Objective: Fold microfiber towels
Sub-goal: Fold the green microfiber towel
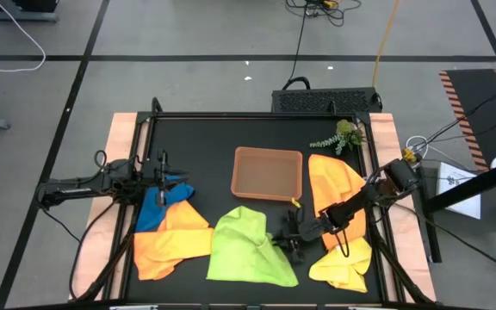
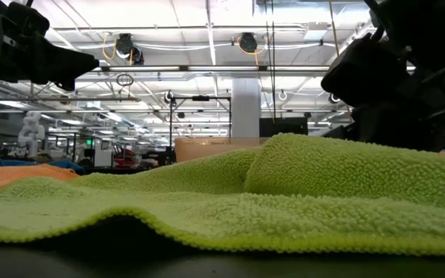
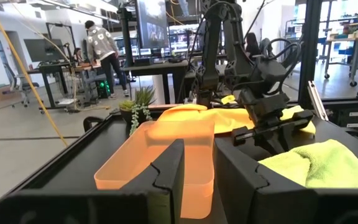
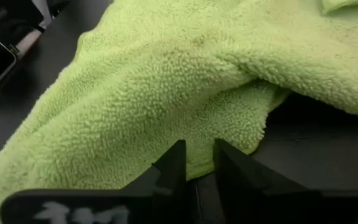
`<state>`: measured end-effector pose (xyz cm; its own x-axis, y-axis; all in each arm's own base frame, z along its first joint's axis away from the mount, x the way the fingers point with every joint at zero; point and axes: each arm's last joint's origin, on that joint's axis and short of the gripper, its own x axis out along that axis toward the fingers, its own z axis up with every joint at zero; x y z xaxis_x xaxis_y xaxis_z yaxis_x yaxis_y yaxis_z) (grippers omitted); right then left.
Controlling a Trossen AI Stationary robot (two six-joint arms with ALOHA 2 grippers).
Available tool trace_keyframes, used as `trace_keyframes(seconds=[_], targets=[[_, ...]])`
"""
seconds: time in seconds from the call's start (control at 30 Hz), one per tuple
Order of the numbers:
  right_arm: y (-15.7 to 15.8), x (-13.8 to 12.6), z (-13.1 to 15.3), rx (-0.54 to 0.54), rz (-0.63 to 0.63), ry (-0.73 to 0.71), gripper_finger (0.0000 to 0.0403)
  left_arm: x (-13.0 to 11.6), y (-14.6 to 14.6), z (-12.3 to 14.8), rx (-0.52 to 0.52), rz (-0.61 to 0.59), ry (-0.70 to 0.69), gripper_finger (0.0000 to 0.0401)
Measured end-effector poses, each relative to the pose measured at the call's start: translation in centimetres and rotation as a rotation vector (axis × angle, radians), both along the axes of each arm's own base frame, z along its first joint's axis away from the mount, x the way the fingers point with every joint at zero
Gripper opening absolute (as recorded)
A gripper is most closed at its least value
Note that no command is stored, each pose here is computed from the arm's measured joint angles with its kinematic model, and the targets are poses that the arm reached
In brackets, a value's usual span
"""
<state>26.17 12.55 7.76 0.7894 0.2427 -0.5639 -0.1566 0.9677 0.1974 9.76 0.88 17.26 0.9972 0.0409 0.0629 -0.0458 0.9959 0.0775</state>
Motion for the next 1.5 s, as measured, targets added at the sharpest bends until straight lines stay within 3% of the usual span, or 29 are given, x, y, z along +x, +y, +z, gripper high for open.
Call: trace_keyframes(seconds=[0.13,0.6,0.8,1.0,1.43,1.5], targets=[[-0.1,-0.2,0.8,-0.027,0.012,-0.009,0.0008,0.0,0.0,0.0,0.000,0.000,0.000,0.0088],[0.1,-2.8,9.9,-0.139,-0.014,-0.263,0.0000,0.0,0.0,0.0,0.000,0.000,0.001,0.0088],[0.9,-4.2,12.0,-0.170,0.002,-0.355,0.0000,0.0,0.0,0.0,0.000,-0.001,0.000,0.0088],[2.0,-5.0,10.9,-0.151,0.037,-0.271,0.0000,0.0,0.0,0.0,0.000,0.000,0.001,0.0088],[3.8,-5.4,3.6,-0.049,-0.006,0.058,0.0000,0.0,0.0,0.1,0.000,0.000,-0.005,0.0088],[4.1,-5.5,2.6,-0.037,-0.008,0.096,0.0000,0.0,0.0,0.1,-0.042,-0.004,-0.016,0.0088]])
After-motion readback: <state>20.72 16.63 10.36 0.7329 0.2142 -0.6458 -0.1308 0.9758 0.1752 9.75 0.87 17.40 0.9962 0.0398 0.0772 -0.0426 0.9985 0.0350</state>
